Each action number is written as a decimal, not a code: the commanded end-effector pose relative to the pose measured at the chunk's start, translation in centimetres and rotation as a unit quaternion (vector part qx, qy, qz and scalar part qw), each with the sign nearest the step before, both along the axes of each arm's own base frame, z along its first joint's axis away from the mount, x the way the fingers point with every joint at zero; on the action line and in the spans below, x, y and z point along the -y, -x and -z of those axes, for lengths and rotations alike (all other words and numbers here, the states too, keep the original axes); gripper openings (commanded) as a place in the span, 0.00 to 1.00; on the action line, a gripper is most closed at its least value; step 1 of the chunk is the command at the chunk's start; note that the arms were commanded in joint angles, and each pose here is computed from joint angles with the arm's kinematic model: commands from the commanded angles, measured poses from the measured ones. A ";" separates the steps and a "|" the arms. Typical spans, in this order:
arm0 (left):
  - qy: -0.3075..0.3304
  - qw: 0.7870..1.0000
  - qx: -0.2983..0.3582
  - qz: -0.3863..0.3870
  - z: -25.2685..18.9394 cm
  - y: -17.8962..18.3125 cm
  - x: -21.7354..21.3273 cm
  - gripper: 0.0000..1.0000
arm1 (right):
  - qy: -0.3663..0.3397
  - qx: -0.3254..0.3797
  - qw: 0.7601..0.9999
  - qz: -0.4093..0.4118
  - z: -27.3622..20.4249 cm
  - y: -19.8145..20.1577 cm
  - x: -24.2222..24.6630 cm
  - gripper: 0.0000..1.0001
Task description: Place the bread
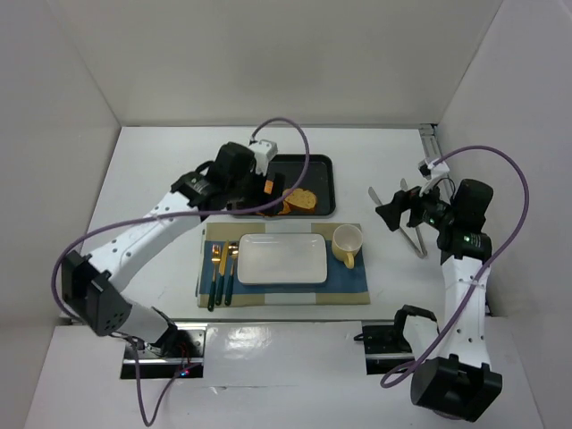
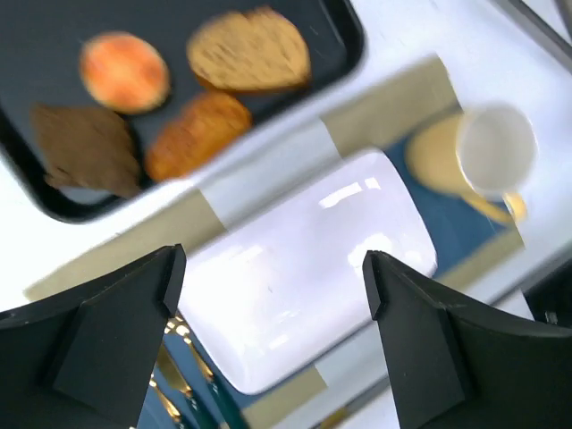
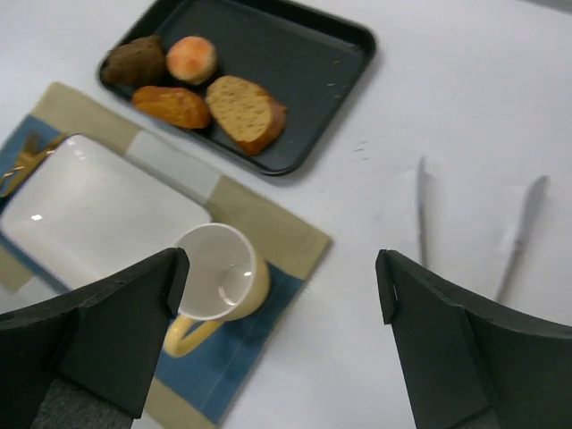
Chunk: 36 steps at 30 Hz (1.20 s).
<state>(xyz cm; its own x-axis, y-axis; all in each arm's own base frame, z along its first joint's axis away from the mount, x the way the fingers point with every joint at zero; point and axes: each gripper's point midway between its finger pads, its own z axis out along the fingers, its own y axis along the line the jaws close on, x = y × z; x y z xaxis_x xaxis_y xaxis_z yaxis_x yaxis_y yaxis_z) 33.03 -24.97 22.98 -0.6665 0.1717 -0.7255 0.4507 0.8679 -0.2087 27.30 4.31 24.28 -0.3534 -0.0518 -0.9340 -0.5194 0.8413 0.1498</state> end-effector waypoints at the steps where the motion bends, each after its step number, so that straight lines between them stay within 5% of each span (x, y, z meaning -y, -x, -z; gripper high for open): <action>1: 0.026 0.999 0.002 0.023 1.0 2.8 0.0 1.00 | 0.048 0.034 0.996 0.071 0.0 -1.6 2.8 0.99; 3: 0.035 0.999 0.022 0.026 0.0 4.0 -1.0 1.00 | 0.096 0.044 0.992 0.067 1.3 -2.3 3.9 0.80; 4: 0.034 0.999 0.016 0.030 1.0 4.8 -1.3 1.00 | 0.099 0.033 0.992 0.077 2.5 -2.7 4.4 0.21; 5: 0.034 0.999 0.017 0.038 1.2 5.5 -1.6 1.00 | 0.107 0.027 0.990 0.092 2.9 -3.2 5.1 0.00; 6: 0.043 0.998 0.018 0.051 1.2 6.2 -1.3 1.00 | 0.118 -0.002 0.987 0.109 4.6 -3.8 6.2 0.00; 8: 0.058 0.995 0.015 0.081 1.2 8.4 -1.3 1.00 | 0.150 -0.013 0.985 0.087 6.0 -4.3 6.7 0.04; 9: 0.058 0.994 0.022 0.092 1.0 9.0 -1.1 1.00 | 0.160 -0.023 0.984 0.076 6.9 -4.3 6.8 0.29; 10: 0.065 0.993 0.028 0.096 0.6 9.9 -1.6 1.00 | 0.158 -0.050 0.985 0.055 8.7 -4.1 6.5 0.65; 11: 0.063 0.992 0.033 0.107 0.4 10.6 -1.7 1.00 | 0.172 -0.056 0.983 0.042 9.5 -4.1 6.7 0.84; 12: 0.058 0.992 0.044 0.105 0.3 10.7 -2.1 1.00 | 0.173 -0.064 0.982 0.036 10.3 -4.3 6.8 0.91; 20: 0.078 0.988 0.103 0.085 -1.3 12.4 -4.6 1.00 | 0.225 -0.109 0.967 0.048 14.9 -5.6 9.5 0.94; 36: 0.092 0.985 0.110 0.097 -1.9 13.2 -4.6 1.00 | 0.266 -0.153 0.948 0.085 19.6 -7.4 13.1 0.94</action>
<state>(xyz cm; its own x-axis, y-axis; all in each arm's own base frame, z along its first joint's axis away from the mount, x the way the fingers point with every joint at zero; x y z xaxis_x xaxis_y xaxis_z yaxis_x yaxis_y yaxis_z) 19.77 -19.94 23.63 -0.4968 0.1544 -0.8540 0.6330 0.7377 -0.2348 32.74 -7.13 3.98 -0.6792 -0.3875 -0.6233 -0.3955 0.9086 -0.1340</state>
